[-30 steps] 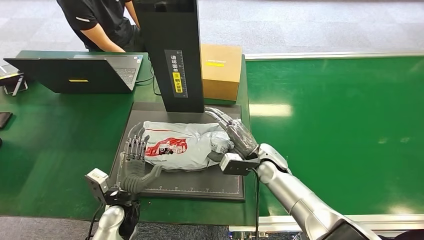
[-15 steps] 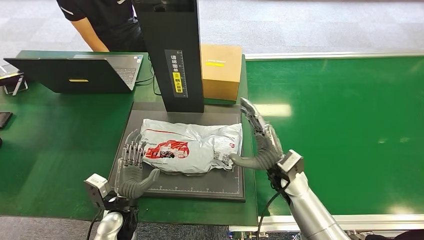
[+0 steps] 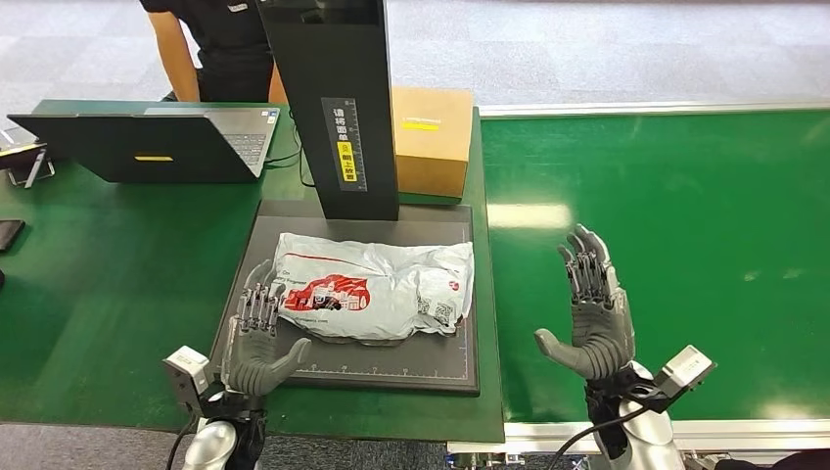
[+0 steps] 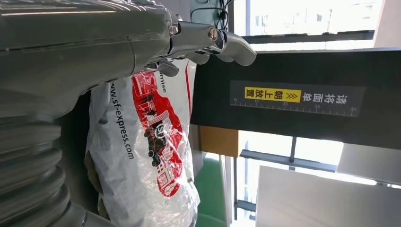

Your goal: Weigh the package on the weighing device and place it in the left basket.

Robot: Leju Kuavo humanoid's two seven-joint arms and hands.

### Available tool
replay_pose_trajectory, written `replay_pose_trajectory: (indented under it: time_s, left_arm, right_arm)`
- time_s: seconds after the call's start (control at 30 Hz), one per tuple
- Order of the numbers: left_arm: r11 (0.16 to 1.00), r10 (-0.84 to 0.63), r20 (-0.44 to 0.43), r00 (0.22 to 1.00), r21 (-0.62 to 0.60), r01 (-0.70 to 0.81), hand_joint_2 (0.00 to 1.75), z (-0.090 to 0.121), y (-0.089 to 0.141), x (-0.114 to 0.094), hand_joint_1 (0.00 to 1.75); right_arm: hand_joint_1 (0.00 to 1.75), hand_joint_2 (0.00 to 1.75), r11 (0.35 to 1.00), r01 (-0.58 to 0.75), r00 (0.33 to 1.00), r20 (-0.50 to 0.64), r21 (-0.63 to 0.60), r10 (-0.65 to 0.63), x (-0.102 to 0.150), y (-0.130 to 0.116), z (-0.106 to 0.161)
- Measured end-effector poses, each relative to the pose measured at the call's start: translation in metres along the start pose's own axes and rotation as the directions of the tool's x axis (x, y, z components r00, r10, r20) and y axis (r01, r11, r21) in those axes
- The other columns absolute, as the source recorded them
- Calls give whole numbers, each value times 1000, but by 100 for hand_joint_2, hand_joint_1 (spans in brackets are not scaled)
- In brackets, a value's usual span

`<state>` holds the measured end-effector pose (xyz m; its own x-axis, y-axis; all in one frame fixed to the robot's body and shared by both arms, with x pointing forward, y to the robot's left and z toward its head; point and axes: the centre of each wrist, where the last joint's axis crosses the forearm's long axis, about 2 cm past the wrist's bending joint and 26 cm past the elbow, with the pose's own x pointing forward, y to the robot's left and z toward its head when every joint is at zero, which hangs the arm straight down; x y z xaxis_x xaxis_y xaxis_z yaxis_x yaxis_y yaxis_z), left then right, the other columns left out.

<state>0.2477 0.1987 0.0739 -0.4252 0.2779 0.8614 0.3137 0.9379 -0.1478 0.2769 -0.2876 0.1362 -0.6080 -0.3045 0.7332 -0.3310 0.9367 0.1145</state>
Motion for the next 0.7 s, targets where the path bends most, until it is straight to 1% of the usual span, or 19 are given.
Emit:
replay_pose_trajectory:
  time_s: [0.27,0.37,0.47,0.53,0.6,0.7]
  left_arm:
    - [1000,19,-3,1000,-8,-19,175,0,2,0,0]
    - [1000,3,-17,1000,-12,-3,175,0,3,0,0]
    - [999,-44,-41,998,-20,43,175,0,3,0,0]
    - [994,-108,-55,993,-28,107,175,0,3,0,0]
    - [976,-215,-62,975,-45,213,175,-2,2,0,0]
    - [896,-439,-38,898,-87,435,175,-9,-1,3,0]
  right_arm:
    - [0,175,998,-57,998,-27,-4,56,1,4,7]
    - [0,175,997,-71,997,-37,2,71,0,5,9]
    - [0,175,997,-78,996,-41,2,78,-1,7,9]
    - [0,175,996,-90,995,-46,0,90,-1,7,10]
    - [0,175,994,-105,993,-51,0,105,-1,8,10]
    - [0,175,993,-122,991,-59,7,122,-2,9,10]
